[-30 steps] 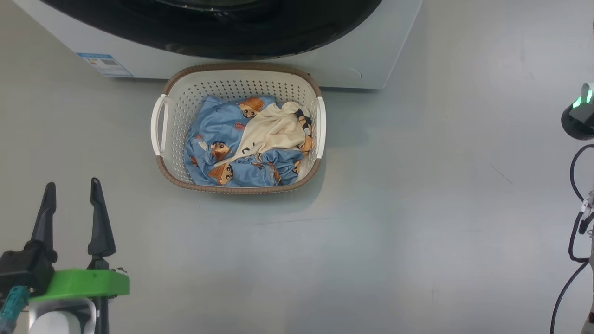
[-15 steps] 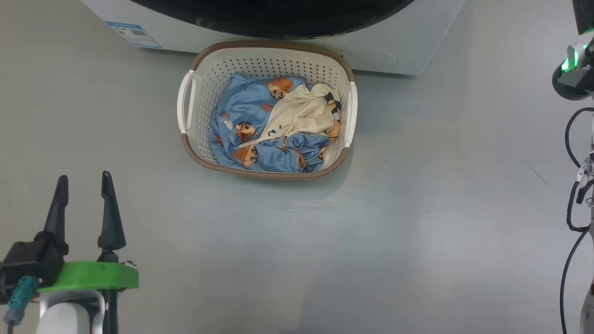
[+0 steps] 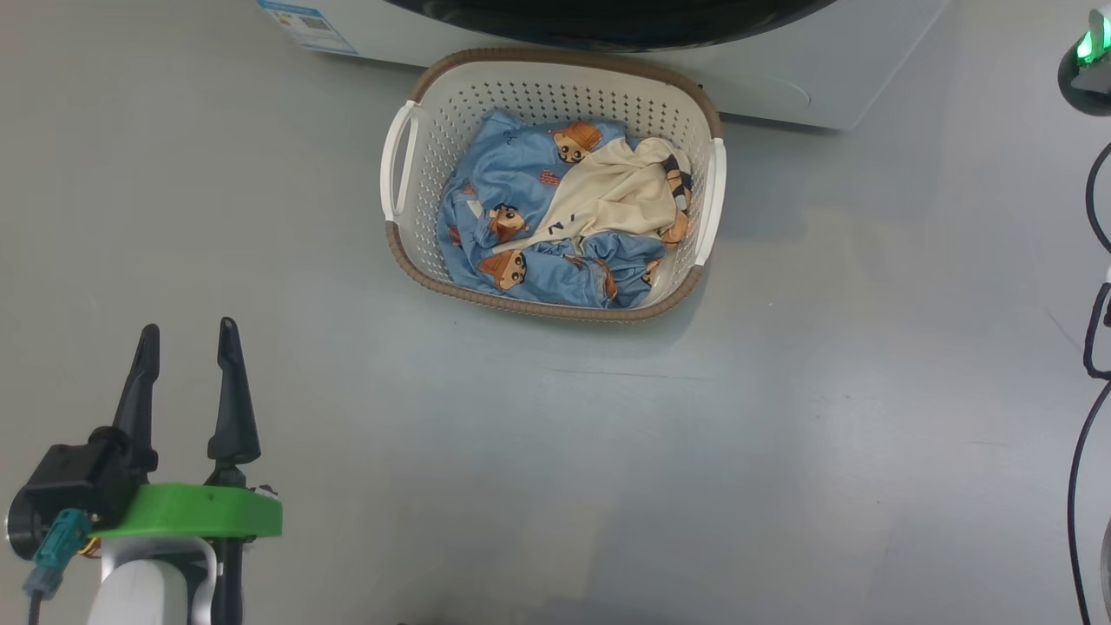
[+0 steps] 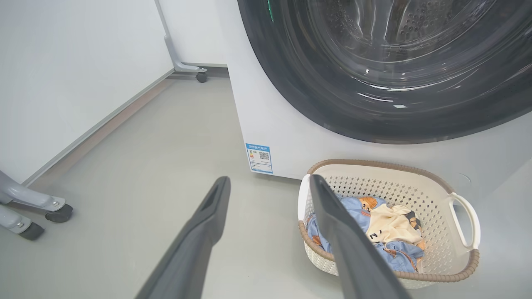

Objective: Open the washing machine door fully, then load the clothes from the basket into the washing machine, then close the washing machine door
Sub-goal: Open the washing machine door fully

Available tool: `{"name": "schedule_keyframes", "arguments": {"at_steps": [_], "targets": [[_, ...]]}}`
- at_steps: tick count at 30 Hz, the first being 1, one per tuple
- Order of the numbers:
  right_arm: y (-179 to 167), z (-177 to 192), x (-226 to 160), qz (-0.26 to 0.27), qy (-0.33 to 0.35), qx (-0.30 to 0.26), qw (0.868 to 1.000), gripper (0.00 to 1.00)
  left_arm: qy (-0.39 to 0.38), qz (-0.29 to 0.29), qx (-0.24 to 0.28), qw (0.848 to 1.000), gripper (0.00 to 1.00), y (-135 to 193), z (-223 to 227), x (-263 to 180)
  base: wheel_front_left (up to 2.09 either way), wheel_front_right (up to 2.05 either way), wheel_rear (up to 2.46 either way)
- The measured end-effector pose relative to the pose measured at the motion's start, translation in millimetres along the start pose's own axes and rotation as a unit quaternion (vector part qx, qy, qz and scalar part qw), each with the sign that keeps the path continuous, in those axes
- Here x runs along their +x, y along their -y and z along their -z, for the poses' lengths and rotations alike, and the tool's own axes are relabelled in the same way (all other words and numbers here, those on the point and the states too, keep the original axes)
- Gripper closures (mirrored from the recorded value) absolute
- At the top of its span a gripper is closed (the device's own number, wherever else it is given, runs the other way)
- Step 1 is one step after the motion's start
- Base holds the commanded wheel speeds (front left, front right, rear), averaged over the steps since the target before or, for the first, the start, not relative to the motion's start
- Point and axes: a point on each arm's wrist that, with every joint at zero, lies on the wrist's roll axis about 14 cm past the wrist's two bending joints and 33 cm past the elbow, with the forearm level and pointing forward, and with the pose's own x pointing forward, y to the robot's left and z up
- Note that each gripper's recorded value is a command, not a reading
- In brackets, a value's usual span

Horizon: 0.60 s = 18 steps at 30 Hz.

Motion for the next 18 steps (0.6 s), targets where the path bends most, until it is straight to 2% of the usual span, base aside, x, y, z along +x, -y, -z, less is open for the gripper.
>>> {"name": "schedule_keyframes", "arguments": {"at_steps": [18], "targets": [[12, 37, 40, -0.014, -0.072, 0.002, 0.997, 1.0, -0.009, -0.043, -0.003, 0.999, 0.0, -24, 4, -7, 0.0, 0.0, 0.0]]}}
